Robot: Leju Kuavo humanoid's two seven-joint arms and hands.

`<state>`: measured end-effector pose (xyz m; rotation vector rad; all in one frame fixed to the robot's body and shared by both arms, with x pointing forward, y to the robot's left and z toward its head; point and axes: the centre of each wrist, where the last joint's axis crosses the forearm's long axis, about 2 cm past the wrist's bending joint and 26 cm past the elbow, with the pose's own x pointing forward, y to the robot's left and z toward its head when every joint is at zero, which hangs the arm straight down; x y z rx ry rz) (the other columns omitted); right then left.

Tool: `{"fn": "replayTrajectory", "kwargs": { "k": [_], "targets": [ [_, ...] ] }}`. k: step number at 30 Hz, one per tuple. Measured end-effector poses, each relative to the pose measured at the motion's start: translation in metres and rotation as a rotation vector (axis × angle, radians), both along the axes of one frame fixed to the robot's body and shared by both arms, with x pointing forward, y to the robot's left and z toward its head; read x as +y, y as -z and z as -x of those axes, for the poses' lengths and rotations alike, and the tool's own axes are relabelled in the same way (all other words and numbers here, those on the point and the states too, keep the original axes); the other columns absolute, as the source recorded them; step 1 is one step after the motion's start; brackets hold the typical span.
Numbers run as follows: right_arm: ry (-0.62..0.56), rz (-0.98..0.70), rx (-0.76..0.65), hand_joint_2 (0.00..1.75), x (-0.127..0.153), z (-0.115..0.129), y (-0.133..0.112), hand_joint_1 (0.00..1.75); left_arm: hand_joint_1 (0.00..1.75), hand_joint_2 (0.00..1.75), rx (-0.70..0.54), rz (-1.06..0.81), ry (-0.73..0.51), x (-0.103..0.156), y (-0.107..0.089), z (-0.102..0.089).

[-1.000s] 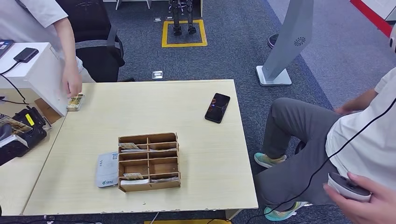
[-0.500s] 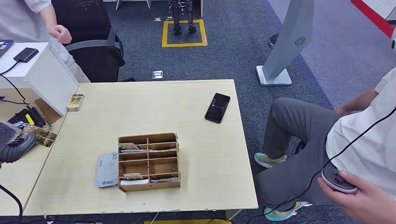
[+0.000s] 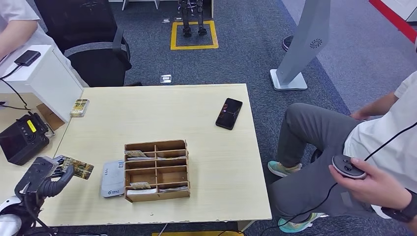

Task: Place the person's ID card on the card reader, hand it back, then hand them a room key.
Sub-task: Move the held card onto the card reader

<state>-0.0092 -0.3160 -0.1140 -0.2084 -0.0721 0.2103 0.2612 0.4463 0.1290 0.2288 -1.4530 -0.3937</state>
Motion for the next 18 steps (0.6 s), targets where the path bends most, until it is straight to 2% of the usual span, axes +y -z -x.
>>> {"fn": "replayTrajectory", "kwargs": {
  "k": [8,13,18],
  "targets": [
    [0.000,0.001,0.000,1.75,0.000,0.000,0.000,0.00,1.75,1.75,-0.003,0.039,0.003,-0.014,0.005,0.000],
    [-0.006,0.005,-0.014,1.75,0.001,-0.001,0.000,0.00,1.75,1.75,-0.004,0.083,-0.008,-0.043,0.010,-0.007],
    [-0.002,0.002,-0.005,1.75,0.004,-0.002,0.000,0.00,1.75,1.75,-0.028,0.124,-0.067,-0.071,0.007,-0.022]
  ]
}}
